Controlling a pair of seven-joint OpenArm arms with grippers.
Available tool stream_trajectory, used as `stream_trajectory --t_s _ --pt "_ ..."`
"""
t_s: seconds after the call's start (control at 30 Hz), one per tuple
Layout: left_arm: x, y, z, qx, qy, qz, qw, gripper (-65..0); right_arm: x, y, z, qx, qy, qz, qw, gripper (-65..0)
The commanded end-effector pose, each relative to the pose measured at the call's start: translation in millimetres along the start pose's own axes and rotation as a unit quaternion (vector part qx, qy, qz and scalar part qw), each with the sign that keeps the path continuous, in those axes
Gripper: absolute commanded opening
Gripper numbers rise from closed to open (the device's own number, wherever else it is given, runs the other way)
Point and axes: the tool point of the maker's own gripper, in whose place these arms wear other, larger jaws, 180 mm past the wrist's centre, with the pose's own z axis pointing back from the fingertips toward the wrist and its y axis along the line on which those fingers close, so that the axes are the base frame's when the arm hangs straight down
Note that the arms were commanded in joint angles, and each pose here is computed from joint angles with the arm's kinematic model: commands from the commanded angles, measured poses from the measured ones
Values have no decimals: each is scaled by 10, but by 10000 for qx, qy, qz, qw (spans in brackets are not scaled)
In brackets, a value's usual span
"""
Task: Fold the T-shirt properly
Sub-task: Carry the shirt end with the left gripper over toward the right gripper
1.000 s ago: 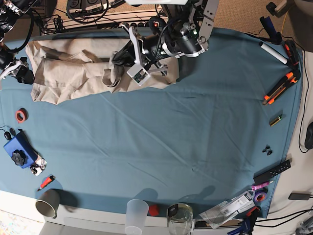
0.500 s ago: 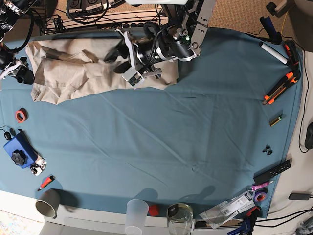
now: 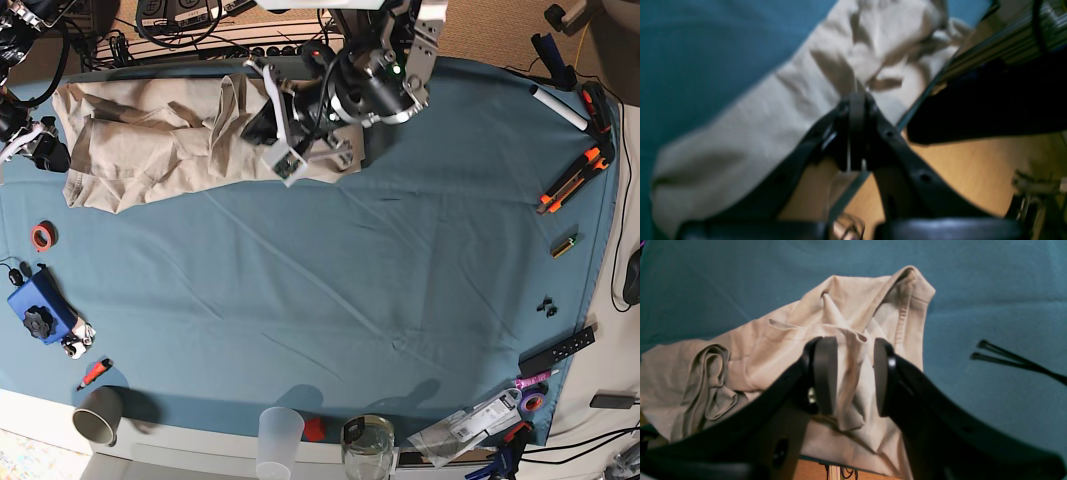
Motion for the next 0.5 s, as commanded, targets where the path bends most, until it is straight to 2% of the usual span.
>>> stream_trajectory --t_s 0.0,0.2,0.47 --pt "97 -41 15 -5 -197 -15 9998 -650 189 4 72 -14 -243 177 9995 -460" --pt "-218 229 17 753 525 -353 9952 -650 190 3 73 -16 -241 179 9995 -460" --pt "-869 297 169 736 1594 -388 9837 -650 190 3 73 -16 -241 179 9995 -460"
